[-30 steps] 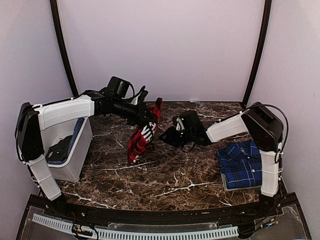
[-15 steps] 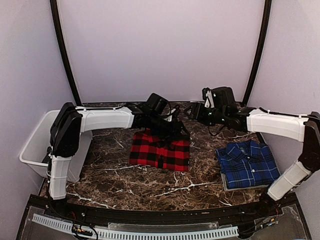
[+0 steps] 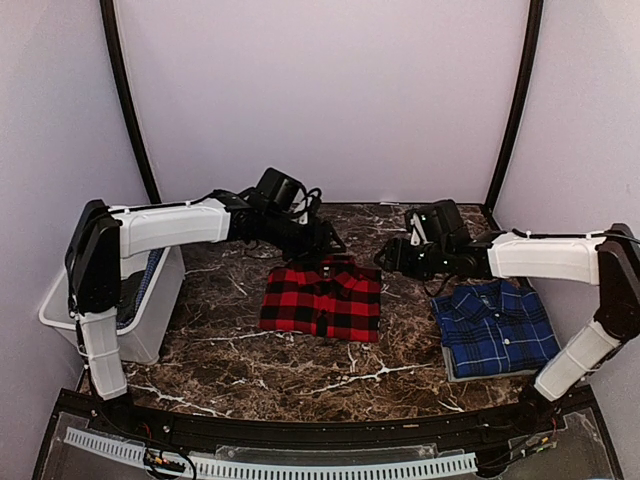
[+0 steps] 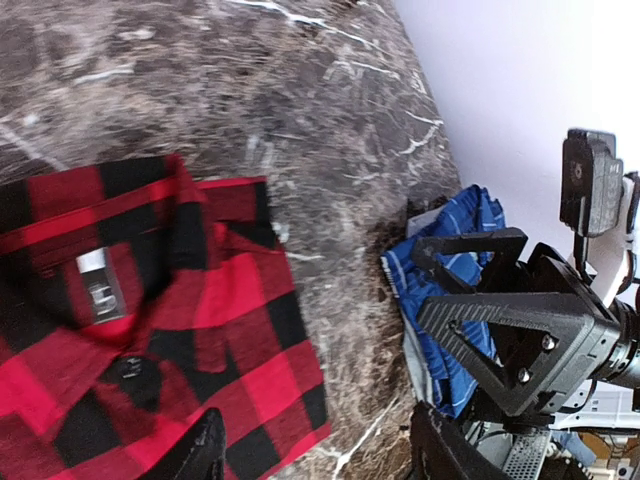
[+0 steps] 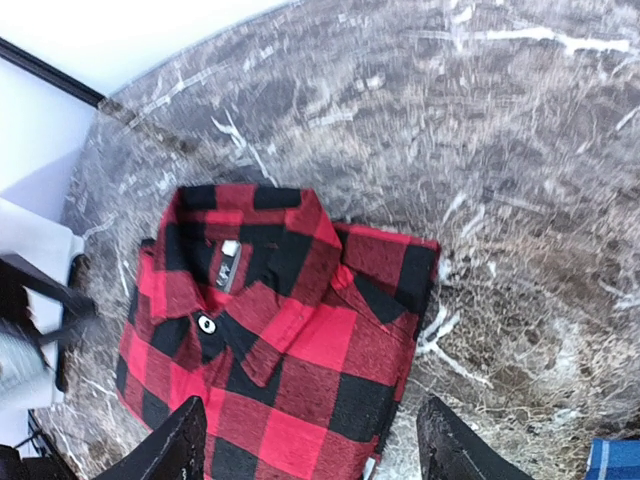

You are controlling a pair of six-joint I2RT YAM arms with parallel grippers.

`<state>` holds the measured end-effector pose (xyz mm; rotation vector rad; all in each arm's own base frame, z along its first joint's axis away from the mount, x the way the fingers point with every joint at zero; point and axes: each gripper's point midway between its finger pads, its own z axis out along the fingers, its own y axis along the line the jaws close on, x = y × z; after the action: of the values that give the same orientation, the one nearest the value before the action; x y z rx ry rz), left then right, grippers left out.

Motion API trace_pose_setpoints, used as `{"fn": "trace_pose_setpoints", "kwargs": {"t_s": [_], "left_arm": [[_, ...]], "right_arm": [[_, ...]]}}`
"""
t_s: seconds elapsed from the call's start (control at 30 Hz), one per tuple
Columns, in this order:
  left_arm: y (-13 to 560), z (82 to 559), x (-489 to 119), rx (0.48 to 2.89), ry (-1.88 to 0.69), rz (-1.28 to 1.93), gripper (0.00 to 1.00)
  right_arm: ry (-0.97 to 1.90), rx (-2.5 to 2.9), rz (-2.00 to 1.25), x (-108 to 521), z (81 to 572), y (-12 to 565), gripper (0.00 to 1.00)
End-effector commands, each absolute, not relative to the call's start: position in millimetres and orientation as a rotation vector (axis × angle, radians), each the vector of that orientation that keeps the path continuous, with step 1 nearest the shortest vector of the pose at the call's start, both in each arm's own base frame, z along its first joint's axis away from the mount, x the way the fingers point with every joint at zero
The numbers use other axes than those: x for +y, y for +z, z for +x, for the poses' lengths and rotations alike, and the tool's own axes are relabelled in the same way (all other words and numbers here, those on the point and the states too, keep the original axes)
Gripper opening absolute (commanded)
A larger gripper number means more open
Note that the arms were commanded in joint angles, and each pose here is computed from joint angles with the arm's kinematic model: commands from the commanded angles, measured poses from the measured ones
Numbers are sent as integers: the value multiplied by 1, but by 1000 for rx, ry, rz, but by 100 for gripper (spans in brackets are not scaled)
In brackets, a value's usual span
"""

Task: Fold and stack the long sleeve shirts
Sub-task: Turn over the square folded shirt at the center of the board.

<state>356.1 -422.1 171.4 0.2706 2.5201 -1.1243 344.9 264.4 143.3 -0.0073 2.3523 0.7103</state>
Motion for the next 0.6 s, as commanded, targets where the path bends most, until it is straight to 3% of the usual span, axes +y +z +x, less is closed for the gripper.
{"fn": "trace_pose_setpoints", "kwargs": {"t_s": [0.0, 0.23, 0.57], "left_arm": [[164, 369, -353, 2530, -959, 158, 61], [118, 362, -276, 2614, -756, 89, 60], [84, 357, -266, 2670, -756, 112, 59]], "right_arm": [[710, 2428, -61, 274, 342, 117, 68], [685, 2500, -98, 285, 339, 87, 65], [684, 2553, -126, 301, 336, 63, 60]]}}
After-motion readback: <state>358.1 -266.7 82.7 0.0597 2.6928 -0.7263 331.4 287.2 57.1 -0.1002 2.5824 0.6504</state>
